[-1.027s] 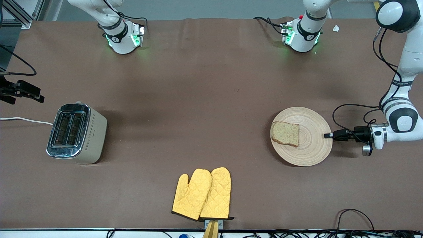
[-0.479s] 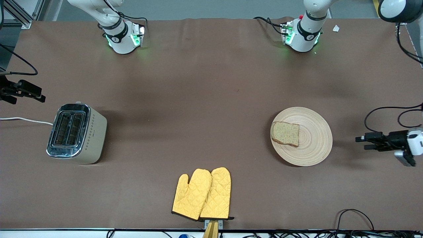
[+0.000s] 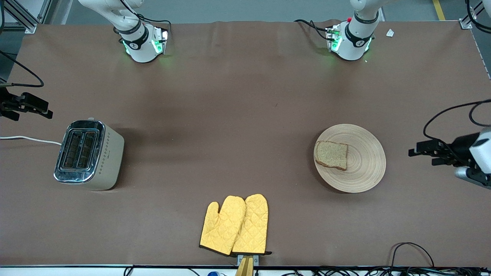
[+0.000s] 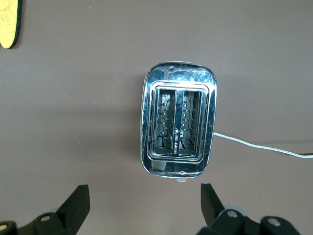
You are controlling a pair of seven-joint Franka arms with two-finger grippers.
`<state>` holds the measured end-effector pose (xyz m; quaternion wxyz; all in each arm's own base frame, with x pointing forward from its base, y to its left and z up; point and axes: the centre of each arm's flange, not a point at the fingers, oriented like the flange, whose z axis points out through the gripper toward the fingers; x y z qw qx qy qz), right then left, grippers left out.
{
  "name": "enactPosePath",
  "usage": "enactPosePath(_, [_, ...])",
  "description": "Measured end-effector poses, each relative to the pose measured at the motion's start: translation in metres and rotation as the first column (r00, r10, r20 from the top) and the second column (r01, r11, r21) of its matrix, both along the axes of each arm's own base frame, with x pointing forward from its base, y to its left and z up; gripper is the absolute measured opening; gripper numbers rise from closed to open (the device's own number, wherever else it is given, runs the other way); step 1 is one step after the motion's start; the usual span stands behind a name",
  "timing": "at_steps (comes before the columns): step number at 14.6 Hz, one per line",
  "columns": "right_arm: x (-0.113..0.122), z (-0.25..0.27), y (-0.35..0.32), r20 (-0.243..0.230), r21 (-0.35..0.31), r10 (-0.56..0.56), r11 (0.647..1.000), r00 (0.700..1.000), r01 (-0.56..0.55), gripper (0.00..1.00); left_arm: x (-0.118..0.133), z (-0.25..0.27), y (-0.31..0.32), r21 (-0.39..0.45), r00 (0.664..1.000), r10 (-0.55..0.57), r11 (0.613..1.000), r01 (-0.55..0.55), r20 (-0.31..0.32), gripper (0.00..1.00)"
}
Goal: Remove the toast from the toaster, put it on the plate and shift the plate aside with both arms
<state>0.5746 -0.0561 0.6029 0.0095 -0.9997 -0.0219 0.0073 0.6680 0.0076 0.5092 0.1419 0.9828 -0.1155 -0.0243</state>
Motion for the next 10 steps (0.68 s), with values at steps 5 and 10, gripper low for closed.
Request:
enactPosePath(5, [0.0,0.0,0.0,0.0,0.0,0.0,1.0,1.0,0.0,1.0,-0.064,0.088,-0.084,0.155,0.998,0.047,0.987,-0.052,0.04,1.0])
enactPosePath(10, [0.0,0.0,0.0,-0.001,0.0,0.0,1.0,1.0,0.0,1.0,-0.11,0.119,-0.071,0.227,0.995,0.051,0.971,-0.07,0.089,1.0])
